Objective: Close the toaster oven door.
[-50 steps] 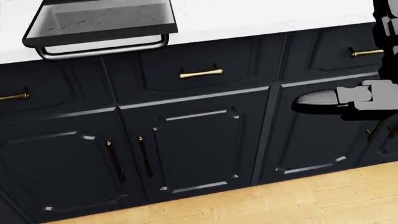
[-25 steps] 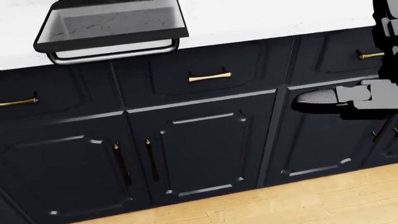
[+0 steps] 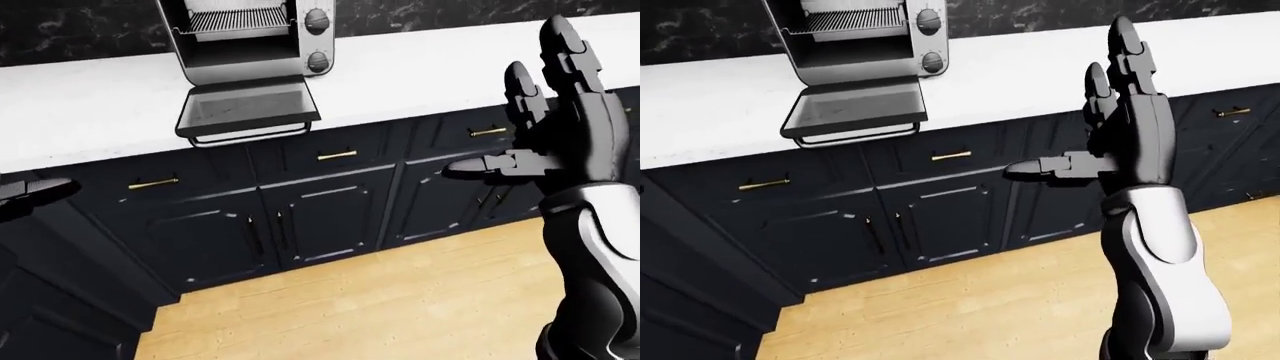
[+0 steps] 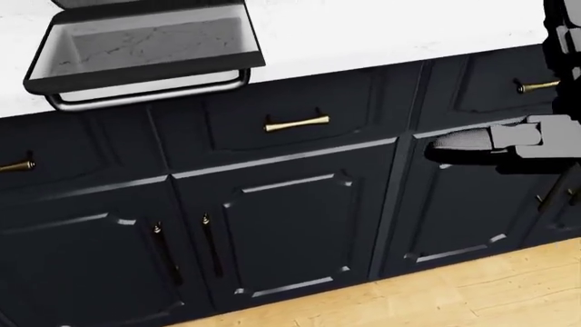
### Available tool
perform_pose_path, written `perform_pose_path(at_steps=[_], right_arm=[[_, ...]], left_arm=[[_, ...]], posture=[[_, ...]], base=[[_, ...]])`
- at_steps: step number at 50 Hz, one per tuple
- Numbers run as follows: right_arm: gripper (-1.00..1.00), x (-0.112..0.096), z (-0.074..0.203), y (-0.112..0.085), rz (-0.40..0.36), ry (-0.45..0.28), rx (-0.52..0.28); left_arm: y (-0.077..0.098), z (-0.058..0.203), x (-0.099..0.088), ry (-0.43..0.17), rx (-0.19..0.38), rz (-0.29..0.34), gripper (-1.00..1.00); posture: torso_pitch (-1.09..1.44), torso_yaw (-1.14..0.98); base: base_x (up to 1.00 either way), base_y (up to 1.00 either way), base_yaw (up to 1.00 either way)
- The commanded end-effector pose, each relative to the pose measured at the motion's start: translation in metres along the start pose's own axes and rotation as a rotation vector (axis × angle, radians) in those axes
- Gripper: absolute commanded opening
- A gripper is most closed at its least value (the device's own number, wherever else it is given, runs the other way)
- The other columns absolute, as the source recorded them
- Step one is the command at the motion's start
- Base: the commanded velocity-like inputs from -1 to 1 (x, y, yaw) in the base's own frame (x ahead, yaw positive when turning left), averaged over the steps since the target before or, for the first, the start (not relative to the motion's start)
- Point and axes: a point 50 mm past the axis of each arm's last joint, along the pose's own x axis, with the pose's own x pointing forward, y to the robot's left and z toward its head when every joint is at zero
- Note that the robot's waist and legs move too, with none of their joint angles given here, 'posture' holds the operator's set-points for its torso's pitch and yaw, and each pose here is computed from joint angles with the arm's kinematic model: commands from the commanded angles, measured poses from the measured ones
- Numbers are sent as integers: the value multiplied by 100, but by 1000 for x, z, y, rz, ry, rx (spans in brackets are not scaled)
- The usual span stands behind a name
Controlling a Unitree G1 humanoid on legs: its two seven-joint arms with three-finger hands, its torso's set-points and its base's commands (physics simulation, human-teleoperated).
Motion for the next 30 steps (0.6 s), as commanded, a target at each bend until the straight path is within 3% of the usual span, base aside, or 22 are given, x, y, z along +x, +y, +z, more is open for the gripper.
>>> perform_pose_path(at_steps=[1, 30], right_arm=[[100, 0, 18, 3, 22, -99, -4], [100, -1, 20, 5, 29, -102, 0]], left_arm=[[5, 23, -1, -108, 23, 23, 100], [5, 25, -1, -108, 21, 25, 100]], posture=[[0, 0], [0, 0]], base=[[13, 0, 0], [14, 4, 0]])
